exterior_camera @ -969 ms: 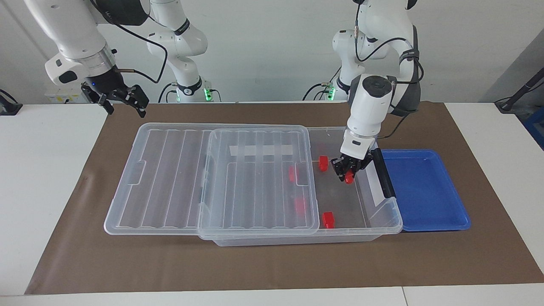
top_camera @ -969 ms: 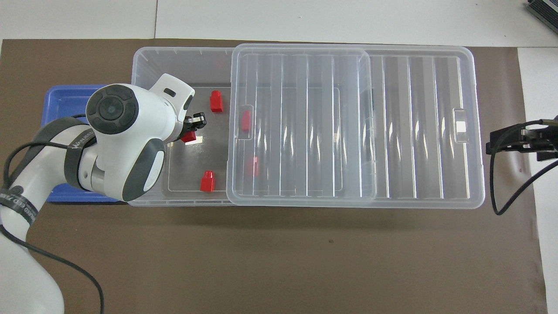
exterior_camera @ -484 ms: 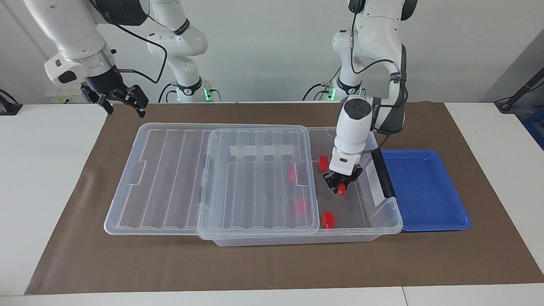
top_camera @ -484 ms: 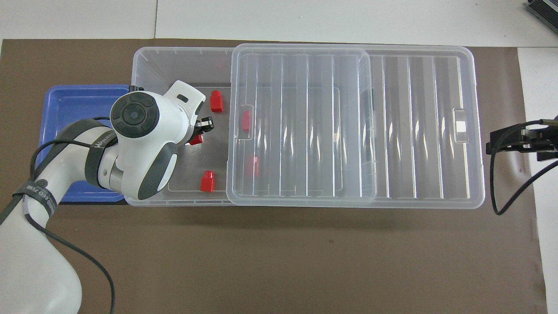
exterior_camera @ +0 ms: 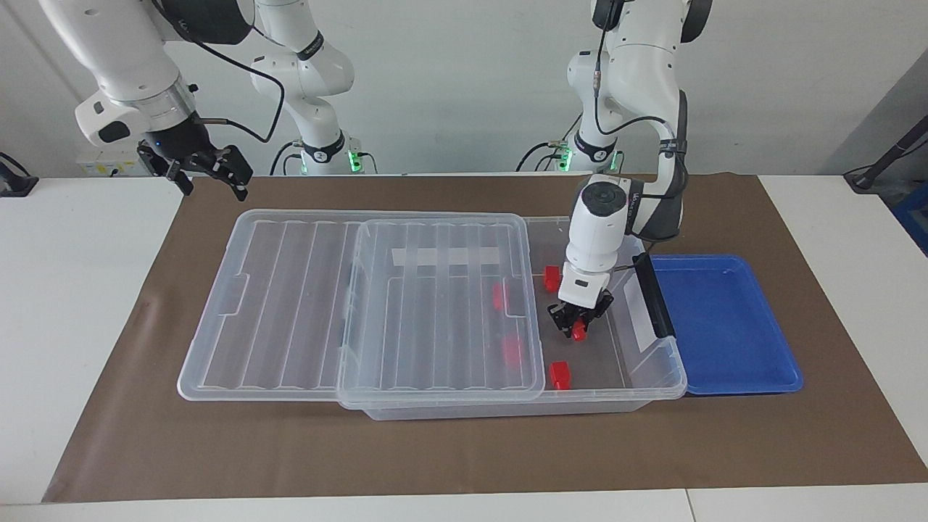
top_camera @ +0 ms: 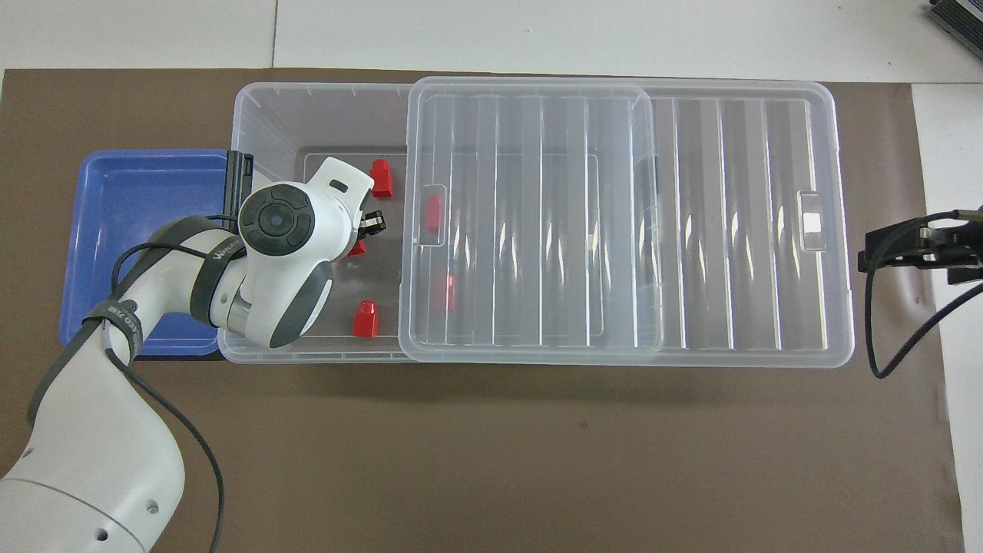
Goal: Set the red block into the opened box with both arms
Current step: 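Lower the red block into the clear box and open the left gripper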
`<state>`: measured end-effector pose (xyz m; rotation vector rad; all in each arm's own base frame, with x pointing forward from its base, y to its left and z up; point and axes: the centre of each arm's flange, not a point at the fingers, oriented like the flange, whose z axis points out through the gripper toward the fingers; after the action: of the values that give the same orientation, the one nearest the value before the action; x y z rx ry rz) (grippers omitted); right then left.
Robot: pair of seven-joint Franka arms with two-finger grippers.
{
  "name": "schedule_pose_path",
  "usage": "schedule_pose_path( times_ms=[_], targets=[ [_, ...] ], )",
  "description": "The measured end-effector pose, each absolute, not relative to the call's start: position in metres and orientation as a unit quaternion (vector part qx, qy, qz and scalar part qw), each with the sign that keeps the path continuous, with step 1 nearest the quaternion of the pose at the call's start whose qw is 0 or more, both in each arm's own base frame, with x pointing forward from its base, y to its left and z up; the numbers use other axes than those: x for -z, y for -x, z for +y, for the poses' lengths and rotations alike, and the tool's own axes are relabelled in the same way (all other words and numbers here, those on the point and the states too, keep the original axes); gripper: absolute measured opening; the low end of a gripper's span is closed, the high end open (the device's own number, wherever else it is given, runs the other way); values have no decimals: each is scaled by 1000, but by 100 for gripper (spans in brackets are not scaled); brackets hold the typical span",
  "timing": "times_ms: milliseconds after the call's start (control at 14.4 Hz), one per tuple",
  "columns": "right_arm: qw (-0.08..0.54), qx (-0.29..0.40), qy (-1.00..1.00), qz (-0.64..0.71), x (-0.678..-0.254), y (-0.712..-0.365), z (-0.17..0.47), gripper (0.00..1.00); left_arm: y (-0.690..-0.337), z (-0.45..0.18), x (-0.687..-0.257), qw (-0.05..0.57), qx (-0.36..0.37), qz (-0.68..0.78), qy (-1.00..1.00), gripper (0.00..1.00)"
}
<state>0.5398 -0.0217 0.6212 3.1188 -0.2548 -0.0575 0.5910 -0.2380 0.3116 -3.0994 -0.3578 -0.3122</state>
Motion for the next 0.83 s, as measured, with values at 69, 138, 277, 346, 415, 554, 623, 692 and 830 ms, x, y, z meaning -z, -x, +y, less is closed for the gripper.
schedule_pose_path(
  times_ms=[69,138,277,346,415,554,623,692,830],
  targets=[
    [6,18,-996,-82,-621,-540,-22,100,-590,-237,-308,6,100,-110,989,35],
    [6,18,-996,-82,-621,-540,-22,100,-590,-237,-306,9,101,-107,989,35],
    [6,19,-996,-82,-621,-540,-22,100,-590,-238,-305,11,103,-105,989,36],
    [6,19,-996,-82,-621,-540,-22,100,-590,-237,-305,12,103,-104,989,43],
    [6,19,-996,-82,-621,-540,-22,100,-590,-237,-305,13,104,-104,989,53],
    [6,19,-996,-82,-621,-540,-22,100,-591,-236,-305,13,104,-104,989,73],
    [6,19,-996,-82,-621,-540,-22,100,-591,-236,-305,13,105,-105,989,86],
    [6,19,-996,-82,-621,-540,-22,100,-592,-236,-306,13,106,-105,989,96],
    [6,19,-996,-82,-621,-540,-22,99,-594,-236,-309,11,109,-106,988,100]
  ],
)
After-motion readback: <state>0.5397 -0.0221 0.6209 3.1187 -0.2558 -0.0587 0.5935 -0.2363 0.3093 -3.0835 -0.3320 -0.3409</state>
